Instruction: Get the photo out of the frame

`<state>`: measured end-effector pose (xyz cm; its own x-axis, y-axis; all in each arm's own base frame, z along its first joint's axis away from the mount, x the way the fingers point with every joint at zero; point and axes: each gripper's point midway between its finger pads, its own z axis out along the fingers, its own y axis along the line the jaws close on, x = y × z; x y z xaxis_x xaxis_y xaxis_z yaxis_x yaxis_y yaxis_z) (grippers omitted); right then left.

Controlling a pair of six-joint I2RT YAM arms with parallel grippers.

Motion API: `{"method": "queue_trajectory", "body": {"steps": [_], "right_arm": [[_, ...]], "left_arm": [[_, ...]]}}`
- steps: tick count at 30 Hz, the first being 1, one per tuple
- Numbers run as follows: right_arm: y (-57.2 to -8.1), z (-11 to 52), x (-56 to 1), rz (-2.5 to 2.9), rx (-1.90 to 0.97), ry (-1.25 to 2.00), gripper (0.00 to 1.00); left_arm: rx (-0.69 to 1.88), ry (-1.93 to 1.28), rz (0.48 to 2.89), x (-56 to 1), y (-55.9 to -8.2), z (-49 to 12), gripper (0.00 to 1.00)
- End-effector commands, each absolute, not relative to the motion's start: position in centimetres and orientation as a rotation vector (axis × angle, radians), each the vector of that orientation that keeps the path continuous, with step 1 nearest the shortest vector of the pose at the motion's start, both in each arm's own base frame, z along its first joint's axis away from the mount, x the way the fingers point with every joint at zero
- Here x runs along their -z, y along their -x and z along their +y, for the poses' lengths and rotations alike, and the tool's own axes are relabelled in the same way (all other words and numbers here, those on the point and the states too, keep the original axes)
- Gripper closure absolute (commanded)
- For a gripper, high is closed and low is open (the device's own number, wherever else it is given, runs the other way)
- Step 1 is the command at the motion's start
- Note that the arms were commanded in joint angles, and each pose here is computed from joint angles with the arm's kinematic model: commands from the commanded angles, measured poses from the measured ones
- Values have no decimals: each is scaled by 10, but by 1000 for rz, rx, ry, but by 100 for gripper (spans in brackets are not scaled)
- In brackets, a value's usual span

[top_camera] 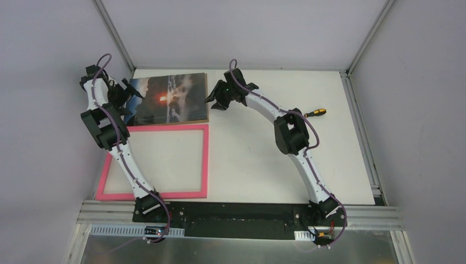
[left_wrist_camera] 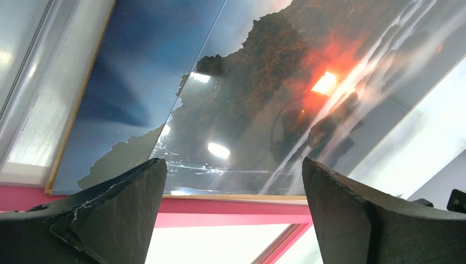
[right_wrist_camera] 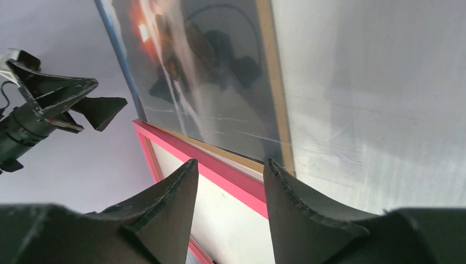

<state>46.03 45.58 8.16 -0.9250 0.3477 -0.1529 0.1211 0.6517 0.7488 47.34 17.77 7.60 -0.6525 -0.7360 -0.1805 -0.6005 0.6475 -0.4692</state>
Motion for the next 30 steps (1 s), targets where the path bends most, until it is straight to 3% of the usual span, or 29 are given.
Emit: {"method": "queue_trajectory", "body": {"steps": [1, 8, 17, 23, 30], "right_arm": [[-469, 463, -95, 2524, -1211, -422, 50], [-464, 454, -60, 2617, -1149, -436, 51], [-443, 466, -38, 2704, -1133, -504, 58], [-428, 483, -72, 2686, -1224, -422, 58], [-471, 416, -114, 2526, -1173, -550, 49]], "left_arm": [[434, 1053, 2467, -85, -471, 217, 2], [248, 997, 2517, -79, -463, 239, 3], [421, 982, 2557, -81, -470, 177, 6], [462, 957, 2532, -112, -483, 129, 7], [640, 898, 2514, -118, -506, 74, 7]]}}
